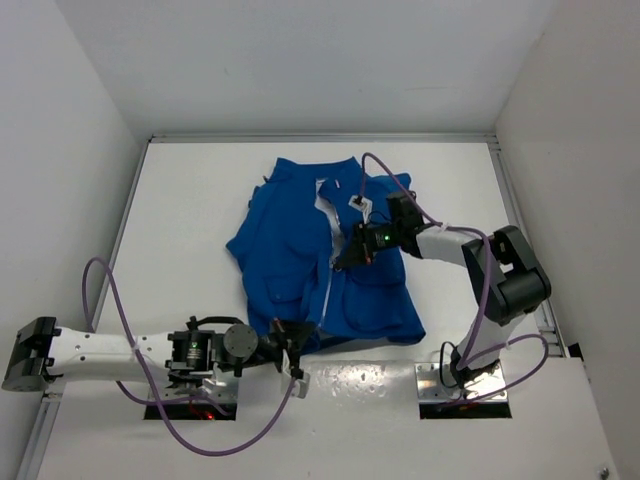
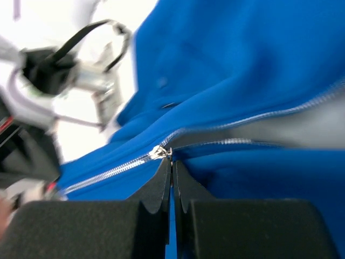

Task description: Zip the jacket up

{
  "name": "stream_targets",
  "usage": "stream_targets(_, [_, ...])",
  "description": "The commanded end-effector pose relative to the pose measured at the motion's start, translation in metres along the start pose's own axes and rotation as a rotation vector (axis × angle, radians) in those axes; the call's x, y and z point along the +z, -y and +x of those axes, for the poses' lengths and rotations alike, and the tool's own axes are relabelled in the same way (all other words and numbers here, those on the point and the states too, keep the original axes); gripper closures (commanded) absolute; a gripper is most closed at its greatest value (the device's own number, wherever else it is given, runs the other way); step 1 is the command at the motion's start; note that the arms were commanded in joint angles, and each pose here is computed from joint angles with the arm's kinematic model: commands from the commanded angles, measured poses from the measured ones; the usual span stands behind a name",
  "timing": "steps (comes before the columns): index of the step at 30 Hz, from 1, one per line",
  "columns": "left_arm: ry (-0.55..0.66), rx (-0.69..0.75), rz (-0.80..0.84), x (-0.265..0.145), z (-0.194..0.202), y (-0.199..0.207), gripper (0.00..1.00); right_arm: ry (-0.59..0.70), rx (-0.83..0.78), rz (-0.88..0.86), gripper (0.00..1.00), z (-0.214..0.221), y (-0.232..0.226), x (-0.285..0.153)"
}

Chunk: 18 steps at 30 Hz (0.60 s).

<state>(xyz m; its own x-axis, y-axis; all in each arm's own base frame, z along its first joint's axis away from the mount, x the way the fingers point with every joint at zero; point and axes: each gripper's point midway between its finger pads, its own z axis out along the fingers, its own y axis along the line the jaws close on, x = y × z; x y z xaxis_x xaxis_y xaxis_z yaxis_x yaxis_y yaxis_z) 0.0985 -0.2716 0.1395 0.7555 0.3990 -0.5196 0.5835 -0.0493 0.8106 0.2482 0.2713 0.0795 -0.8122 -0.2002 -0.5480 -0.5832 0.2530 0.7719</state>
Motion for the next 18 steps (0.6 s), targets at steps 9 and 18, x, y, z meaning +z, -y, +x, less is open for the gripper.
stream_targets(9, [0.175, -0.036, 0.123, -0.009, -0.047, 0.012, 1.00, 0.123, -0.256, 0.445, 1.00, -0.120, 0.104, -0.055])
stream_targets(18, [0.236, -0.055, 0.183, -0.019, -0.064, 0.019, 1.00, 0.209, -0.280, 0.640, 1.00, -0.213, 0.175, -0.094])
